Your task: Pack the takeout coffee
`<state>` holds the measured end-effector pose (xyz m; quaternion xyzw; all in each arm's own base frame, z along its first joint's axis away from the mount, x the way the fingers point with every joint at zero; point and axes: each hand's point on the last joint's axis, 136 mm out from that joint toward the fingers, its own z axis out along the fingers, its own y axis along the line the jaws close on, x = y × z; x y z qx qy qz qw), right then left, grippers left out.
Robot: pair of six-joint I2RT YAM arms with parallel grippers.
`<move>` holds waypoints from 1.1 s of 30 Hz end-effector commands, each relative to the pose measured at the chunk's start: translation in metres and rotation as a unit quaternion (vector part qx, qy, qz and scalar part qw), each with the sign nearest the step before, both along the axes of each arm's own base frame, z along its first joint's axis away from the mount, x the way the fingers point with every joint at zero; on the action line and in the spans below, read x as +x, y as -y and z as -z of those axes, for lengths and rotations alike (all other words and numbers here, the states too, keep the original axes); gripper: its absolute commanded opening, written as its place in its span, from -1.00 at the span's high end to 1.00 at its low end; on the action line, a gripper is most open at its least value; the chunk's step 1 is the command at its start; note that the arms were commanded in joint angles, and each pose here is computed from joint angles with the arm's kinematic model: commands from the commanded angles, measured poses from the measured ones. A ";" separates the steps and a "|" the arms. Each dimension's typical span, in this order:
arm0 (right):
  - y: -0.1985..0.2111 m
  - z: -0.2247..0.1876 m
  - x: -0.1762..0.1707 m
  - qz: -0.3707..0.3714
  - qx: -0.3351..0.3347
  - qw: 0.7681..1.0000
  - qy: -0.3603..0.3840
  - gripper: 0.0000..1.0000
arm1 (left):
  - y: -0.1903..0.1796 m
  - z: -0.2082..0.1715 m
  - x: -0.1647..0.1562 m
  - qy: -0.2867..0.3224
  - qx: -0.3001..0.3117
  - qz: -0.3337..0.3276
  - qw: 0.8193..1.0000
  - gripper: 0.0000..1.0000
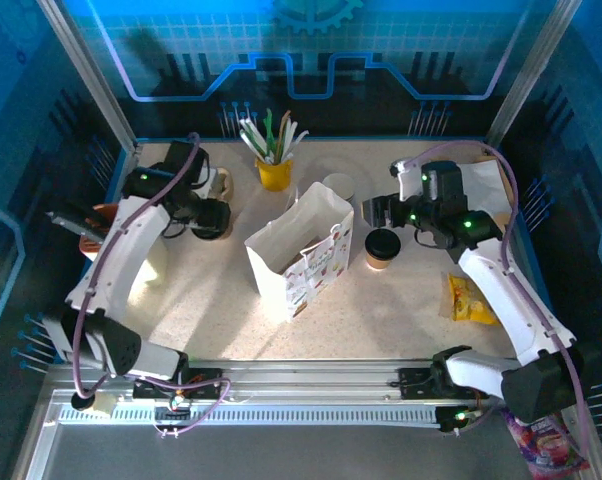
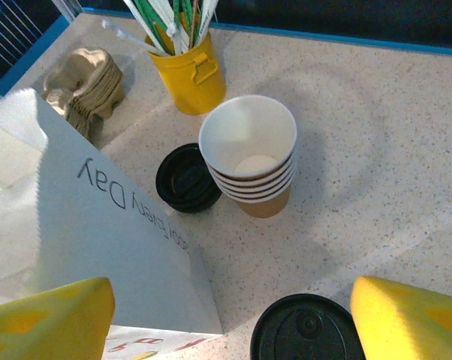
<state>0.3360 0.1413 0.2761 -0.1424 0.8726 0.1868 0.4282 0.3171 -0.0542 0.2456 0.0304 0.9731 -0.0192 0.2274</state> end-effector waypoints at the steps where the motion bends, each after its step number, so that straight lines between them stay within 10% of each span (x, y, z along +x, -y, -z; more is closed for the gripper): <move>1: -0.009 -0.018 0.000 -0.014 0.005 1.000 0.005 -0.66 | 0.003 -0.052 -0.013 0.059 -0.020 0.011 0.998 -0.27; 17: -0.086 -0.022 -0.010 -0.158 -0.052 0.985 -0.047 -0.38 | 0.075 -0.158 -0.068 0.151 -0.032 0.151 0.976 -0.24; 33: -0.099 -0.004 -0.004 -0.182 -0.091 0.977 -0.065 0.25 | 0.135 -0.134 -0.093 0.097 -0.029 0.237 0.966 -0.21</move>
